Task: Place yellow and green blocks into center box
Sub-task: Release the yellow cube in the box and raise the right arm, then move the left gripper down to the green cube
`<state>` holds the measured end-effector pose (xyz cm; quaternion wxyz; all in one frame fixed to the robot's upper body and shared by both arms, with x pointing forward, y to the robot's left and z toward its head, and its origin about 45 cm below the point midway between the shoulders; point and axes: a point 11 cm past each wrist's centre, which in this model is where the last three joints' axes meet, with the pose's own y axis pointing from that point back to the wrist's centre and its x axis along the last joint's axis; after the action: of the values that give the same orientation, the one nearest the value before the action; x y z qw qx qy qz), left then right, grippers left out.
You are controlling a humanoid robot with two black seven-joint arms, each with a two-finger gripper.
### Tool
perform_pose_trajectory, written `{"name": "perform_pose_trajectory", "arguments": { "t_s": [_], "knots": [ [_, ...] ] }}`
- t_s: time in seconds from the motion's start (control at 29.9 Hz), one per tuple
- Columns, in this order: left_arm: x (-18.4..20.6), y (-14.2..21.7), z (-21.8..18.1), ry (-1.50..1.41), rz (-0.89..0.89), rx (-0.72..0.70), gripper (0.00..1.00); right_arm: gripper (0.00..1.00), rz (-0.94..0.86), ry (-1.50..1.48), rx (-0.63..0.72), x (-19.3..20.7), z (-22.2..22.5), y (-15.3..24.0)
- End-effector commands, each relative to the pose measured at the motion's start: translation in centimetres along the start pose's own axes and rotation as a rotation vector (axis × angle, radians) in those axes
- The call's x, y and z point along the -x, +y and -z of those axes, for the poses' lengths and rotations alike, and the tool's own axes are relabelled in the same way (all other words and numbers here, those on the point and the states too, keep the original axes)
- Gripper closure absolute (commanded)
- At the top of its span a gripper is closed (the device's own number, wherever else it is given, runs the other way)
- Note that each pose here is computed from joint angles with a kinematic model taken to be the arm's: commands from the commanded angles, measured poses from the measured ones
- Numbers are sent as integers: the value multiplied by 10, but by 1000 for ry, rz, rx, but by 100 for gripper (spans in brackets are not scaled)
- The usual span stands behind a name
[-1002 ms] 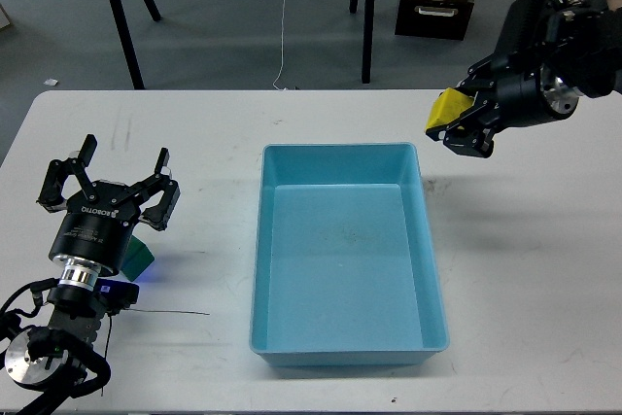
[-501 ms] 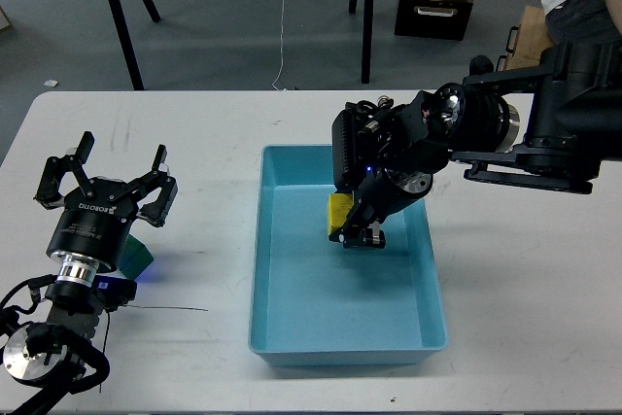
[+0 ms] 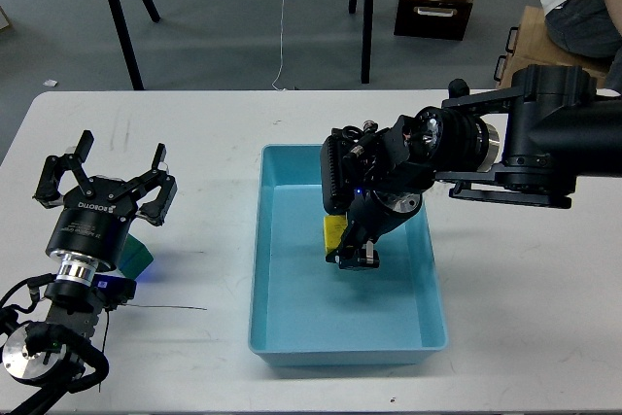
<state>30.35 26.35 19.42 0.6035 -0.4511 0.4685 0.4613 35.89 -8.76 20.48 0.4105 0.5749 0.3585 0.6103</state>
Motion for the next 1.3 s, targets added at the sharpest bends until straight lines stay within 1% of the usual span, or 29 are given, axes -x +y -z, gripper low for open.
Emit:
{"name": "perform_pose_trajectory", "arguments": {
  "t_s": [0.0,0.13,0.27,0.37,0.47,0.6,0.67,0.77,0.84,0.9,1.0,1.1,1.2,1.27],
  "knots": [
    [0,-3,-12,-69,-7,-9,0,4,-7,-73,-28,7,4,-4],
    [6,-4,-25,-203,25,-40,0,3,-26,-100,-25,6,1,-3],
    [17,-9,-52,-456,35,-84,0,2,-103,-173,6,1,-13,12],
    [23,-6,-77,-677,34,-115,0,2,-248,-299,38,-15,-34,37],
    [35,-6,-99,-886,74,-161,0,2,-388,-381,75,-37,-56,61],
    [49,-1,-126,-1233,135,-274,0,2,-604,-486,118,-66,-86,96],
    [55,5,-135,-1444,193,-383,0,2,-740,-551,95,-84,-94,113],
    [64,9,-133,-1702,329,-572,0,2,-950,-634,30,-112,-99,144],
    [74,1,-129,-1834,417,-631,0,2,-1061,-691,-35,-125,-99,157],
    [84,-9,-126,-1996,502,-676,0,2,-1168,-767,-143,-140,-93,160],
    [95,-20,-125,-2210,594,-729,0,2,-1326,-879,-224,-139,-97,169],
    [97,-22,-123,-2386,670,-815,0,2,-1495,-954,-237,-129,-103,183],
    [89,-18,-121,-2507,726,-915,0,2,-1583,-1008,-192,-102,-114,198],
    [86,-15,-116,-2576,778,-963,0,2,-1607,-1024,-162,-88,-120,207]
  ]
}}
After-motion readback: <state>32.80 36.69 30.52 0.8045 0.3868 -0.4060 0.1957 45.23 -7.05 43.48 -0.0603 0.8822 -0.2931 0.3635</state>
